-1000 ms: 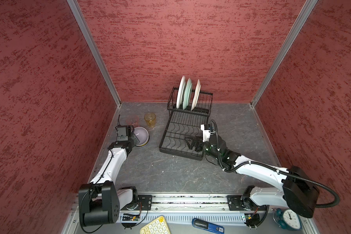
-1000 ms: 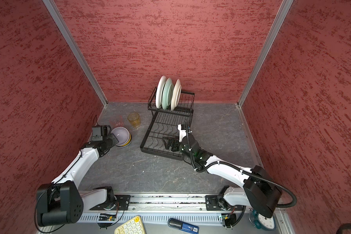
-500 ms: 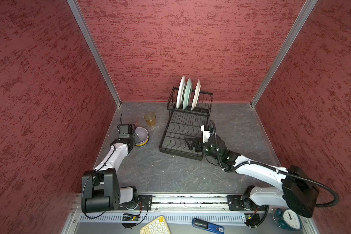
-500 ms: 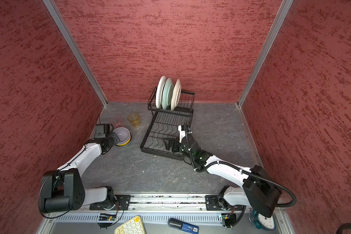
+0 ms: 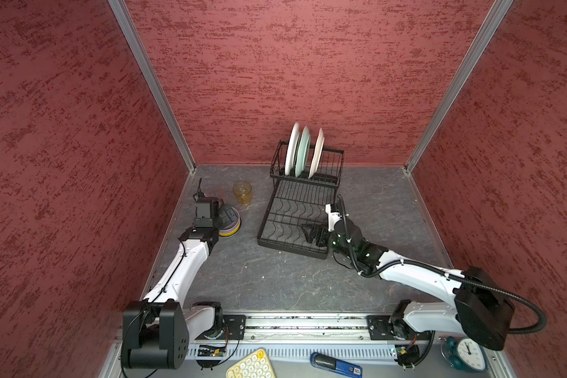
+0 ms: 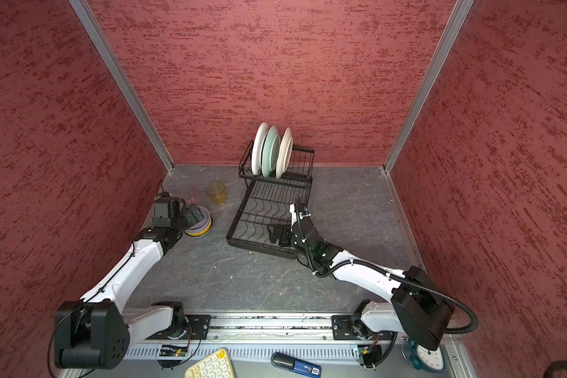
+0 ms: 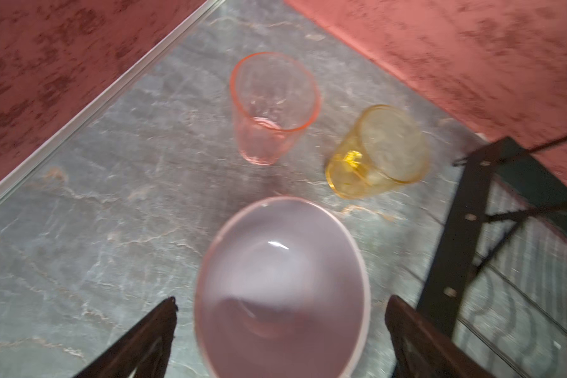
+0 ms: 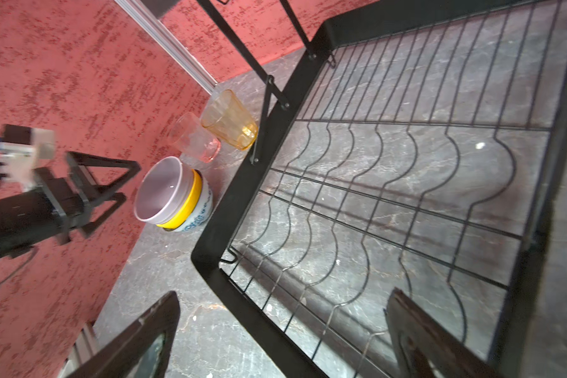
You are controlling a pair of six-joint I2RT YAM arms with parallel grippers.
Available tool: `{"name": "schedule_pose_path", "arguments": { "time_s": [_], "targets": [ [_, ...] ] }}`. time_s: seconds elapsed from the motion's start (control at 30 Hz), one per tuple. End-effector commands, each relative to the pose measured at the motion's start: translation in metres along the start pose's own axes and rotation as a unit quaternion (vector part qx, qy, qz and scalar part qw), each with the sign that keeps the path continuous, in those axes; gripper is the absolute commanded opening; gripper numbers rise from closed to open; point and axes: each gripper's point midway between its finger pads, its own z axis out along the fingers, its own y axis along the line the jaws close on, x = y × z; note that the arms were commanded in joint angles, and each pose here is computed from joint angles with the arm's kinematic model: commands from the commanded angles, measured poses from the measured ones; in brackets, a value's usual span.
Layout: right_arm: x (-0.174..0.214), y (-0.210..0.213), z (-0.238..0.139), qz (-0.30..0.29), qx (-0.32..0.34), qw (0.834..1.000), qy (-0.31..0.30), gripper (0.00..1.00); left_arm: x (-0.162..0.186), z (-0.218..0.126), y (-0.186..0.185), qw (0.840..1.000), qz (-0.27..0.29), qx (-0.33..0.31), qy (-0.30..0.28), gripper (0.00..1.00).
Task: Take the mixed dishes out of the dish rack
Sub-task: 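Lower the lilac bowl into the yellow bowl and open the left gripper, then move the left gripper toward the upright plates while the right withdraws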
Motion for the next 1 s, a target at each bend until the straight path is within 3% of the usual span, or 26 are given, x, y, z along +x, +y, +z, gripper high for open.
{"name": "schedule_pose_path", "arguments": {
  "time_s": [0.0,0.33,0.6,0.73,0.97],
  "targets": [
    [-0.015,-0.006,-0.017,-0.006,0.021,0.999,-0.031,0.99,0.012,-0.009,-0.012,1.0,0.013,0.024,0.003,1.0],
    [-0.022,-0.025,-0.047,-0.021,0.068,0.996,-0.046,0.99,0.029,-0.045,-0.079,0.987,0.009,0.162,0.017,0.99],
    [-0.01,-0.031,-0.051,0.0,0.055,0.998,-0.044,0.99,0.003,-0.091,-0.14,0.969,0.036,0.246,-0.01,0.99],
    [0.003,-0.034,-0.049,0.003,0.047,0.998,-0.03,0.99,-0.008,-0.108,-0.182,0.946,0.056,0.319,-0.004,1.0],
    [0.011,-0.031,-0.043,0.007,0.025,0.999,-0.023,0.99,-0.035,-0.112,-0.211,0.935,0.068,0.345,-0.042,1.0]
  ]
}}
